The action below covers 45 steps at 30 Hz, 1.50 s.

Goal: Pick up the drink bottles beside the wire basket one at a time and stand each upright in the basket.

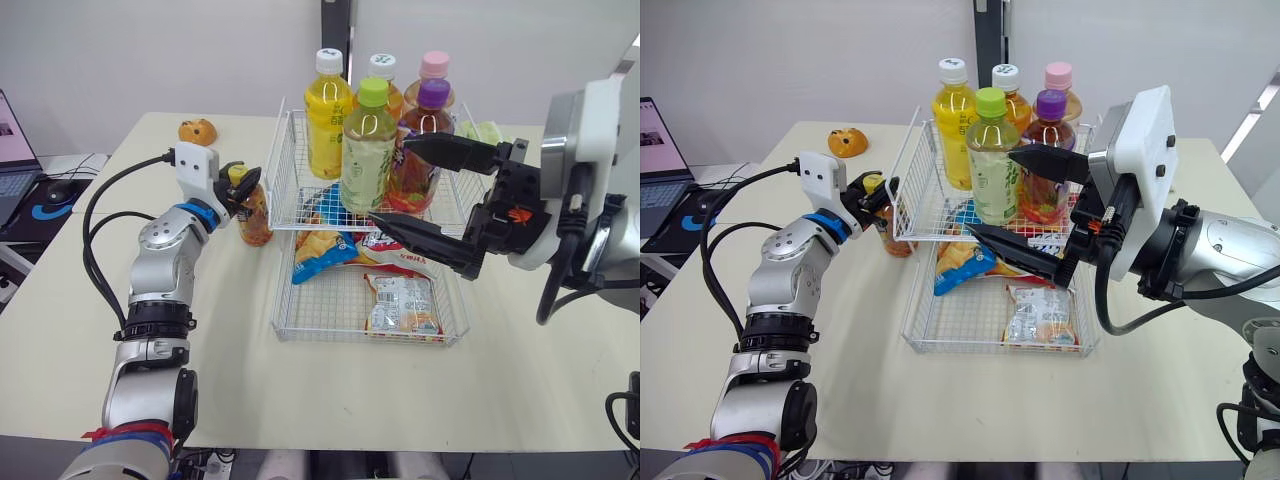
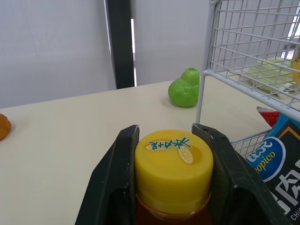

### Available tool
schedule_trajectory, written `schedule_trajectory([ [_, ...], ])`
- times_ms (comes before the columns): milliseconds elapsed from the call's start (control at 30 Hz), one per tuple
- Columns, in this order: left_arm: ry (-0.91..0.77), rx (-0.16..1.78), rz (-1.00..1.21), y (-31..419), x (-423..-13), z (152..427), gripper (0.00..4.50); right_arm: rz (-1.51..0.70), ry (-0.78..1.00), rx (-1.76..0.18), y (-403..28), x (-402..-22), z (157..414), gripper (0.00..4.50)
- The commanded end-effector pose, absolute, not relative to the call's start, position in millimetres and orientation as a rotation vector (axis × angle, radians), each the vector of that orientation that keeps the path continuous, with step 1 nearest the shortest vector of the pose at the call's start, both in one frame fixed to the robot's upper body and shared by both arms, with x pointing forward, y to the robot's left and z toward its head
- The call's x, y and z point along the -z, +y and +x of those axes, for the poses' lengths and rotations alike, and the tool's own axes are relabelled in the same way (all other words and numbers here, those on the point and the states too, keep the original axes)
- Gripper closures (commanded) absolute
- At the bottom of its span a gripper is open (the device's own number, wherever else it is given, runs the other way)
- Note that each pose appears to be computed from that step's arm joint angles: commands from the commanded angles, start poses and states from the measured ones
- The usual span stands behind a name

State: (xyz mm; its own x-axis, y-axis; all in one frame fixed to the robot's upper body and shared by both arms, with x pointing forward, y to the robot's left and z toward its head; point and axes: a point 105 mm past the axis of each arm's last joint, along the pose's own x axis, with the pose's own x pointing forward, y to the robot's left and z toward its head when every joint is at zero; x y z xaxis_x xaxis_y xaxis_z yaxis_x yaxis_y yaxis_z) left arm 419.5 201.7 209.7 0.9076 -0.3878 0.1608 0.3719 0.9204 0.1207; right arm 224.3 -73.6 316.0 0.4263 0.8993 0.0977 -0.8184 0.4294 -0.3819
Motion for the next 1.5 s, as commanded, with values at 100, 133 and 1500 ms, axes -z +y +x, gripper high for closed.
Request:
schedule_trajectory([
  [100, -0.219, 0.379, 0.104, 210.8, -221.8, 415.5, 3.13, -0.308, -0.360, -1.095, -73.6, -324.9, 219.3, 0.00],
  [133, -0.226, 0.387, 0.092, 213.4, -225.1, 414.3, 3.13, -0.308, -0.360, -1.096, -73.5, -324.8, 219.4, 0.00],
  [1500, -0.340, 1.422, 0.140, 117.5, -422.4, 330.0, 3.13, -0.307, -0.379, -1.052, -73.8, -318.0, 226.3, 0.00],
])
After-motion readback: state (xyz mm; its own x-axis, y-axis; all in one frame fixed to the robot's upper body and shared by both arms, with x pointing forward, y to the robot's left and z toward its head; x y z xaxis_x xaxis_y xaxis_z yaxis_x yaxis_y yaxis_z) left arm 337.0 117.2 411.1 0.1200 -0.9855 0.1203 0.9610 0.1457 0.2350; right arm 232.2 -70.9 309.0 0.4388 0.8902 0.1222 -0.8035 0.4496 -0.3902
